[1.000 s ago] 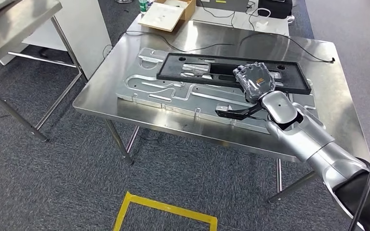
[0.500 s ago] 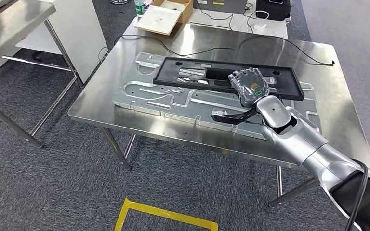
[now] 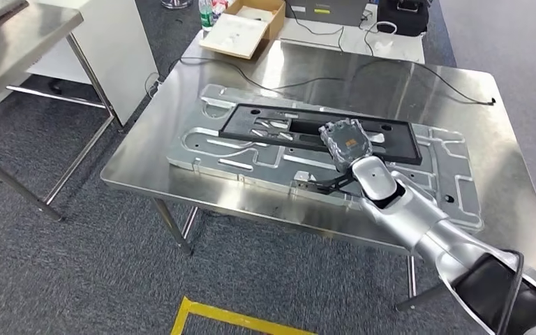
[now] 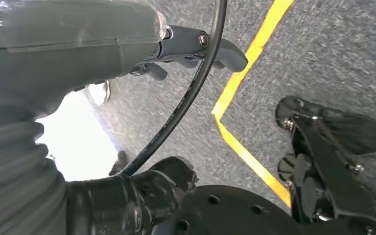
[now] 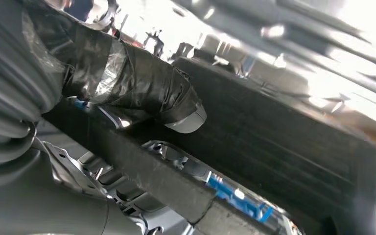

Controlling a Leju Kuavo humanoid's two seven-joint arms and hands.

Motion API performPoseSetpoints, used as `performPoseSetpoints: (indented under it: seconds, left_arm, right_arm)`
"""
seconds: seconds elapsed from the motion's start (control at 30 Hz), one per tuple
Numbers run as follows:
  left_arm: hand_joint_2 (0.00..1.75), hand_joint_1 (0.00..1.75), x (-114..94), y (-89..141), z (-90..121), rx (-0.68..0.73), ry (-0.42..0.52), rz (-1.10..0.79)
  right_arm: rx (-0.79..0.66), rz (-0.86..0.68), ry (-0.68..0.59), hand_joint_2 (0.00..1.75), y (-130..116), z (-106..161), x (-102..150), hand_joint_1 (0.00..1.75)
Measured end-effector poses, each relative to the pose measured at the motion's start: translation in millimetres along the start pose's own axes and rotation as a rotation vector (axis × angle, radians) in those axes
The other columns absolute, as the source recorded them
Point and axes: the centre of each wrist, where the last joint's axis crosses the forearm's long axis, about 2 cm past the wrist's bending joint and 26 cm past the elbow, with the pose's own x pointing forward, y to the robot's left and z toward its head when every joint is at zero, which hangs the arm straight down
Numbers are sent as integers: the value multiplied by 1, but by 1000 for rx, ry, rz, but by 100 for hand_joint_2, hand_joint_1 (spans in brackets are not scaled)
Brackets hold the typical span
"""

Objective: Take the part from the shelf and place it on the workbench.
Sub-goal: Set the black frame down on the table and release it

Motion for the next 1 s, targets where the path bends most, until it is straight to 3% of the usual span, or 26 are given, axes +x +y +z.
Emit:
performPoseSetpoints:
  seconds: [0.47,0.6,0.63,0.77,1.0]
  left_arm:
    - [175,0,2,-3,2,-23,-5,3]
    - [175,0,2,-4,2,-23,-5,2]
    - [175,0,2,-4,2,-23,-5,1]
    - [0,0,2,-4,2,-21,-6,1]
    - [0,0,2,-6,3,-30,-14,2]
  right_arm:
    - [42,-31,-21,175,15,5,17,175]
    - [42,-35,-21,0,15,5,18,0]
    - [42,-36,-21,0,15,5,18,0]
    - [48,-36,-23,0,17,7,20,0]
    - [41,-113,-35,0,15,14,13,0]
